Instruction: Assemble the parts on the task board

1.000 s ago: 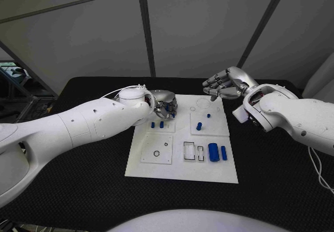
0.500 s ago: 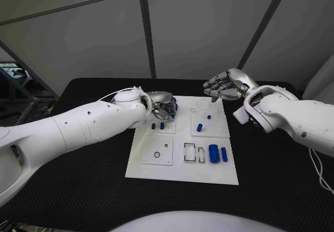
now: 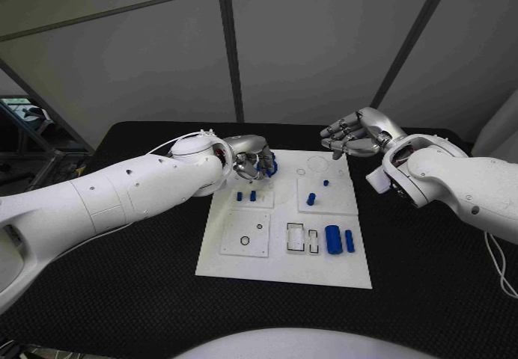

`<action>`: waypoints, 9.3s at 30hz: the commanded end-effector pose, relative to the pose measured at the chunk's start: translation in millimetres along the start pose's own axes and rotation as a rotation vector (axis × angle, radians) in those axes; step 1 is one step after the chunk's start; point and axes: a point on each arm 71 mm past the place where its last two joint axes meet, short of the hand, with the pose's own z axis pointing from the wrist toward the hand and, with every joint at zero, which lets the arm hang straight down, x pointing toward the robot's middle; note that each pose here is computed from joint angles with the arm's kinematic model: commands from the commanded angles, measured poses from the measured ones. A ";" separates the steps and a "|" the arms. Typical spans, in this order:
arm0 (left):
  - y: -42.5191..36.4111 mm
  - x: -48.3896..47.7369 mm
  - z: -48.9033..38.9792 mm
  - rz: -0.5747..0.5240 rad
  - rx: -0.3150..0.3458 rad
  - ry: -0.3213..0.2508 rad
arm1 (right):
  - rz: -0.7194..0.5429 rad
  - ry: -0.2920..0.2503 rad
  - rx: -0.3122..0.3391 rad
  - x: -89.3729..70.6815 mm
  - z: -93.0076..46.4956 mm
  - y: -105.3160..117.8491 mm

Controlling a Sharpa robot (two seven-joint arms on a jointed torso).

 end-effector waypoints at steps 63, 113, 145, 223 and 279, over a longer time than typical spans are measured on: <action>33.0 6.3 -20.4 -0.046 -0.101 0.081 | 0.001 0.010 -0.011 2.7 2.6 2.7; 42.5 6.2 -24.4 -0.044 -0.148 0.093 | -0.028 0.028 0.006 0.1 1.6 -2.6; 66.9 -43.7 -100.5 -0.926 0.020 -0.506 | -0.773 0.170 -0.024 20.7 -20.9 -17.9; 48.7 -28.3 -100.6 -1.225 0.070 -0.499 | -0.841 0.198 -0.025 63.6 -8.4 -12.7; 42.6 -25.2 -86.3 -1.238 0.071 -0.479 | -0.571 0.331 -0.344 163.0 -34.4 72.3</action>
